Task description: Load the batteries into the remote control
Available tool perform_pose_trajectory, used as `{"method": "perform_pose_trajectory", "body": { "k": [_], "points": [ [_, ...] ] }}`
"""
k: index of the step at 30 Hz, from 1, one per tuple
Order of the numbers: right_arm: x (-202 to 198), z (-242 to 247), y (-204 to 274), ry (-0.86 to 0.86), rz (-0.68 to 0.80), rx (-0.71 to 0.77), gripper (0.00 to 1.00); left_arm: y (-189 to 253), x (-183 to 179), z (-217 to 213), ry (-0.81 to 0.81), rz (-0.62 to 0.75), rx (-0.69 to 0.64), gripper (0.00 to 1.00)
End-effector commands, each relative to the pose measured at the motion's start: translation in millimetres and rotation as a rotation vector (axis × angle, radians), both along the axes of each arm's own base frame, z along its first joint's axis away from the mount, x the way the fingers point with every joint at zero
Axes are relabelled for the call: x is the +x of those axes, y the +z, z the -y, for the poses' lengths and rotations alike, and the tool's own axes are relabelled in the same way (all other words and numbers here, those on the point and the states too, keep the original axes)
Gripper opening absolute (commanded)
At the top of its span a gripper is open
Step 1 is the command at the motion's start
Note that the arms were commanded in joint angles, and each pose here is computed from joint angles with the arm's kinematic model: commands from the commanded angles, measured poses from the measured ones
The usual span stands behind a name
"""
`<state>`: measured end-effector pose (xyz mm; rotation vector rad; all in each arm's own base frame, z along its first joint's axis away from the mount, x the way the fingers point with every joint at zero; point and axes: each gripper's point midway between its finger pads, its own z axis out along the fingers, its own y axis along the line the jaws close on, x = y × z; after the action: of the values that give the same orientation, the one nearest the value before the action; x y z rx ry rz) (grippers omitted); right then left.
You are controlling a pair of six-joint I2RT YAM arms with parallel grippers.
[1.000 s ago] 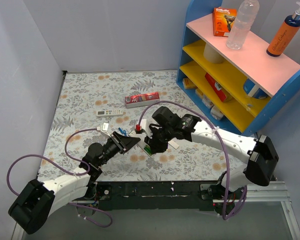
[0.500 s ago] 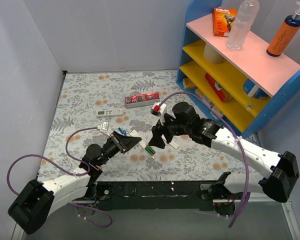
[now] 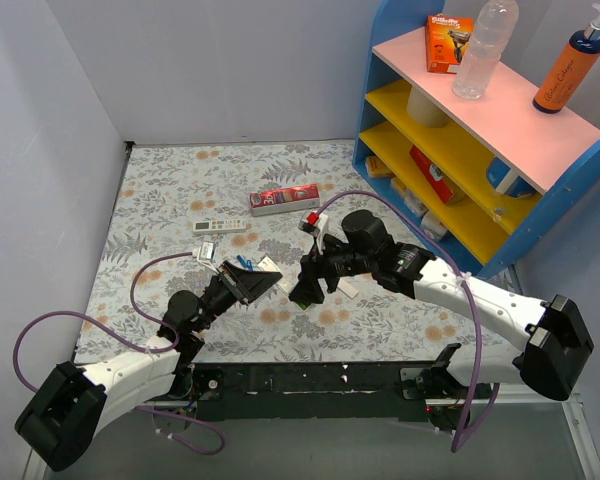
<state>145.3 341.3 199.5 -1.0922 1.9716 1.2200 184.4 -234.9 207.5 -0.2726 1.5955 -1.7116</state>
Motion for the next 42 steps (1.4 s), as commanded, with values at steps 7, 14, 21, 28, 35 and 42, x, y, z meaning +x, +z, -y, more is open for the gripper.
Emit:
{"method": "perform_pose_trajectory", "body": {
  "k": [7, 14, 21, 28, 35, 42],
  "points": [
    [0.0, -13.9, 0.4, 0.026, -0.033, 0.051, 0.63, 5.2, -9.2, -1.8, -0.022, 0.043, -0.026, 0.0],
    [-0.8, -15.0, -9.9, 0.03, -0.064, 0.038, 0.38, 5.7, -11.8, -2.8, -0.026, 0.061, -0.03, 0.0],
    [-5.9, -14.9, -11.3, 0.061, -0.09, 0.046, 0.22, 5.2, -14.0, -3.9, -0.025, 0.082, -0.023, 0.0],
    [-2.0, -12.5, 1.9, 0.056, -0.022, 0.072, 0.62, -3.8, -10.9, -7.4, 0.003, 0.055, -0.008, 0.0],
    [6.1, -1.3, 10.9, 0.025, 0.087, 0.057, 0.71, -27.8, 4.5, -11.5, 0.075, -0.066, 0.059, 0.0],
    [21.1, 8.3, 7.9, -0.06, 0.246, -0.015, 0.82, -51.4, 14.8, -15.5, 0.13, -0.17, 0.144, 0.0]
  ]
}}
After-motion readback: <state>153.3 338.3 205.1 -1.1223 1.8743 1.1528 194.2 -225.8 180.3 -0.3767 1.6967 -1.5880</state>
